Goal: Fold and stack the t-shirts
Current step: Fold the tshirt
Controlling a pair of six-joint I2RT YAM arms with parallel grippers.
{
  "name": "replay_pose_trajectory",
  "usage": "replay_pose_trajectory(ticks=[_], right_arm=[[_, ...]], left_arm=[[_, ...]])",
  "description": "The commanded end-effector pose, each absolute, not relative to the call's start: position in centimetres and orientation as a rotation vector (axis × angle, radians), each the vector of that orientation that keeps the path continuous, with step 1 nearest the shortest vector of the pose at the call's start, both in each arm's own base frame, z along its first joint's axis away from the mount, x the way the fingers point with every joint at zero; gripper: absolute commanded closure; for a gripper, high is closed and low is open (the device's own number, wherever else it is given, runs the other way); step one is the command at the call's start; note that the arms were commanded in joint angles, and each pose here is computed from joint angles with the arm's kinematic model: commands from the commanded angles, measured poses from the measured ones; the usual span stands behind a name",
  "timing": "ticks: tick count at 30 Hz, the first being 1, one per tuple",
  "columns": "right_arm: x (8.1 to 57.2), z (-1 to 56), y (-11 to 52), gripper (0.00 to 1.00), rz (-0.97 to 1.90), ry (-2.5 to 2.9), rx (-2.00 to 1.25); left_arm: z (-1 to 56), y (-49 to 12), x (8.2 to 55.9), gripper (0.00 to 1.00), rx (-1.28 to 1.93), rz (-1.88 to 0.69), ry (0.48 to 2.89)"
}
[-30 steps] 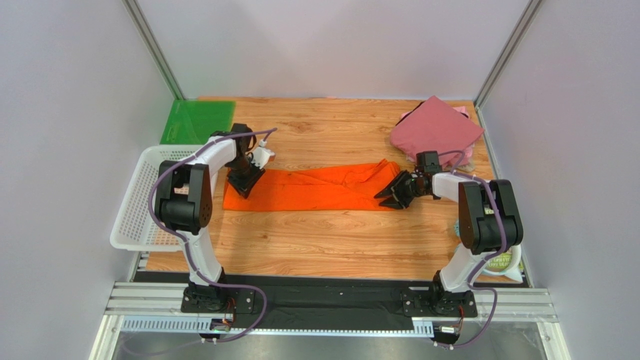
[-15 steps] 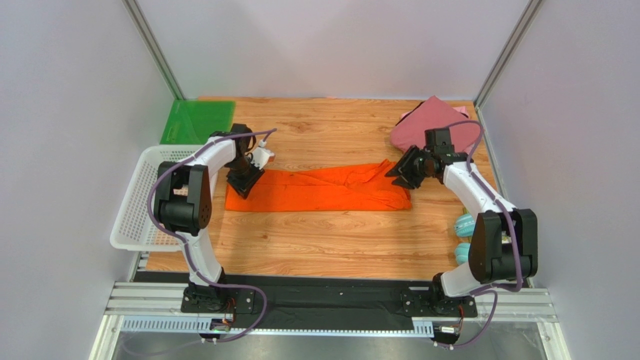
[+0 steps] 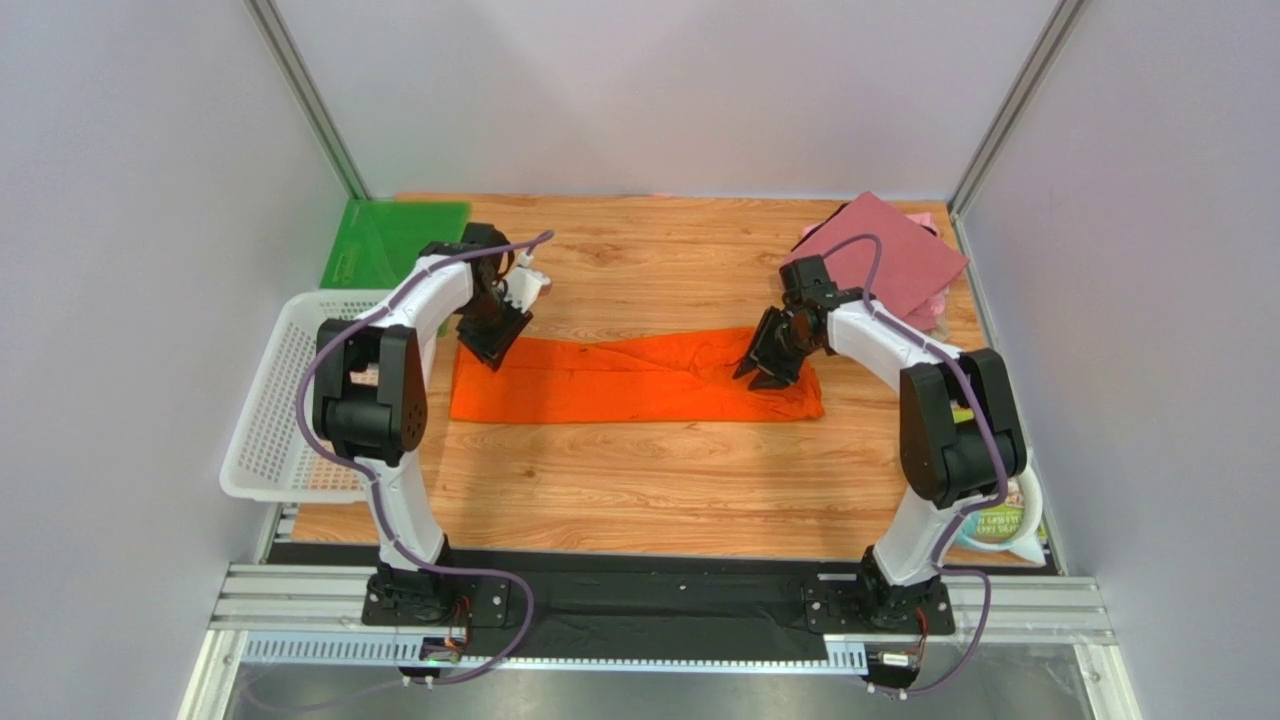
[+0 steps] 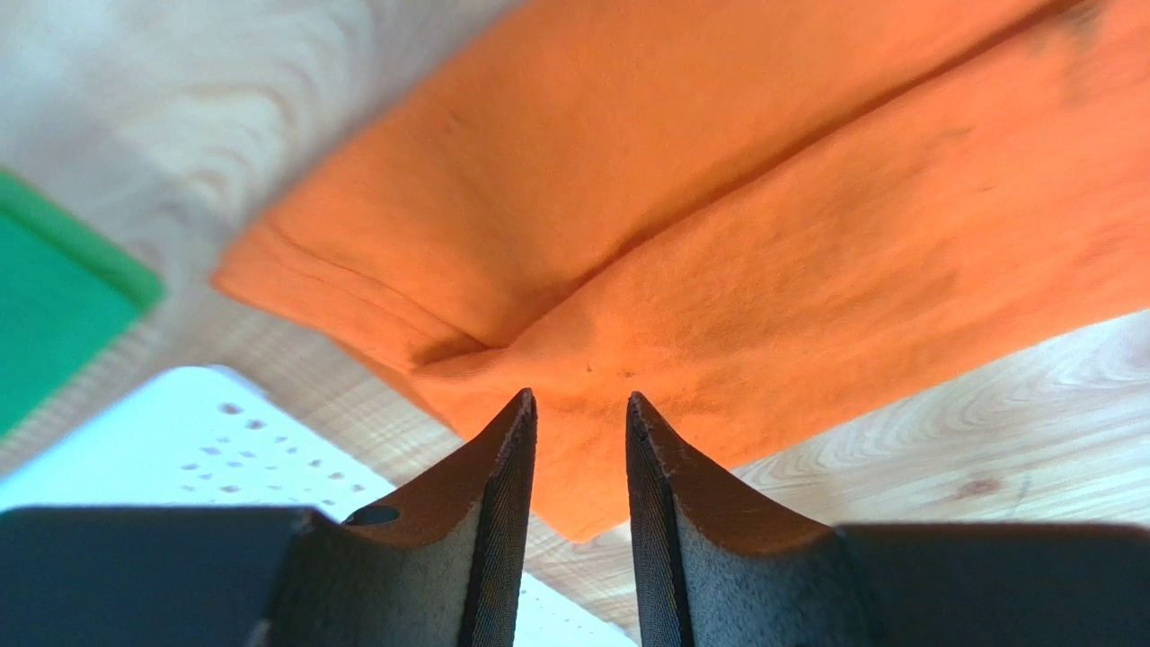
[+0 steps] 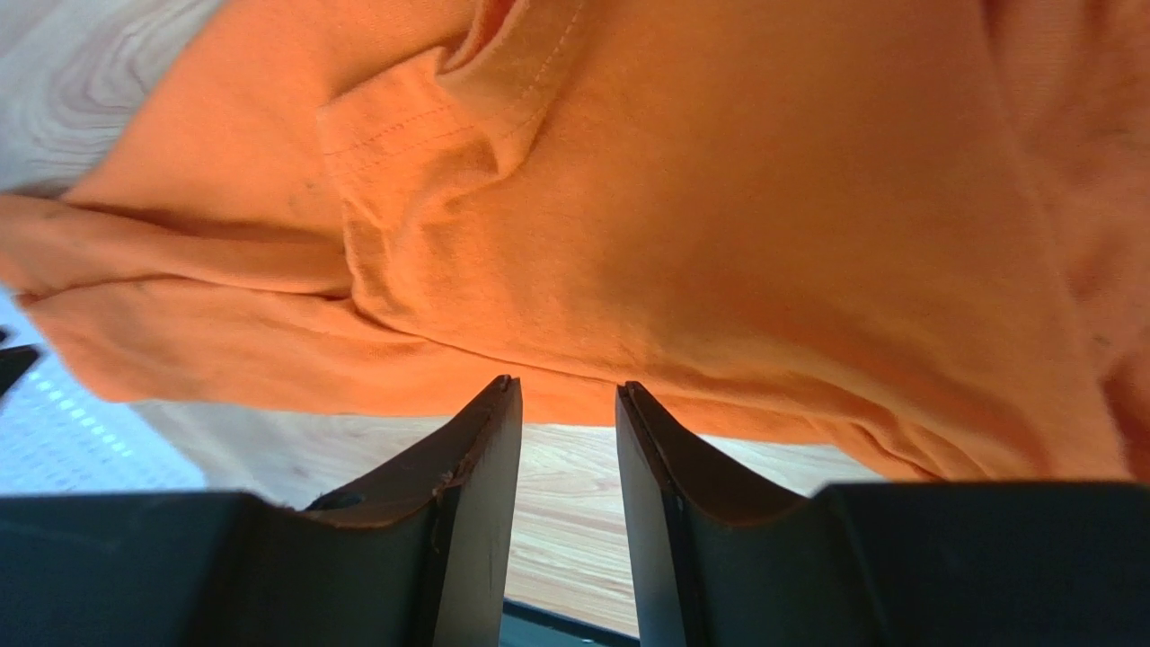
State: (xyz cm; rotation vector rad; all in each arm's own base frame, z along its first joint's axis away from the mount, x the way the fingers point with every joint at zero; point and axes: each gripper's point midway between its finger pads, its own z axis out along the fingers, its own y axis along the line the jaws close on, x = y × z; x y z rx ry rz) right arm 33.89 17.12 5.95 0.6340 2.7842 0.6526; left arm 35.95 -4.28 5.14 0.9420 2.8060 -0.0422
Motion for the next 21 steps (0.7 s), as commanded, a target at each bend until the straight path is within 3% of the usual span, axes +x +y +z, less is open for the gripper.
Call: replay_pose_trajectory(ticks=[1, 5, 13, 21], right_arm=[[34.9, 9.2, 15.2, 0.62, 0.43, 2.713, 0.493], [34.3, 9.7, 13.3, 0.62, 0.239, 2.692, 0.443], [33.0, 8.2, 11.8, 0.62, 0.087, 2.736, 0.429], [33.9, 6.8, 11.2, 0.62, 0.025, 2.771, 0.434]], left_arm=[[10.1, -6.3, 36.9, 0.62, 0.949, -0.092, 2.684], [10.0, -7.1, 35.7, 0.62, 0.993, -0.106, 2.665], [4.6, -4.2, 35.4, 0.62, 1.053, 0.108, 2.772], [4.2, -2.3, 36.9, 0.63, 1.116, 0.285, 2.748]])
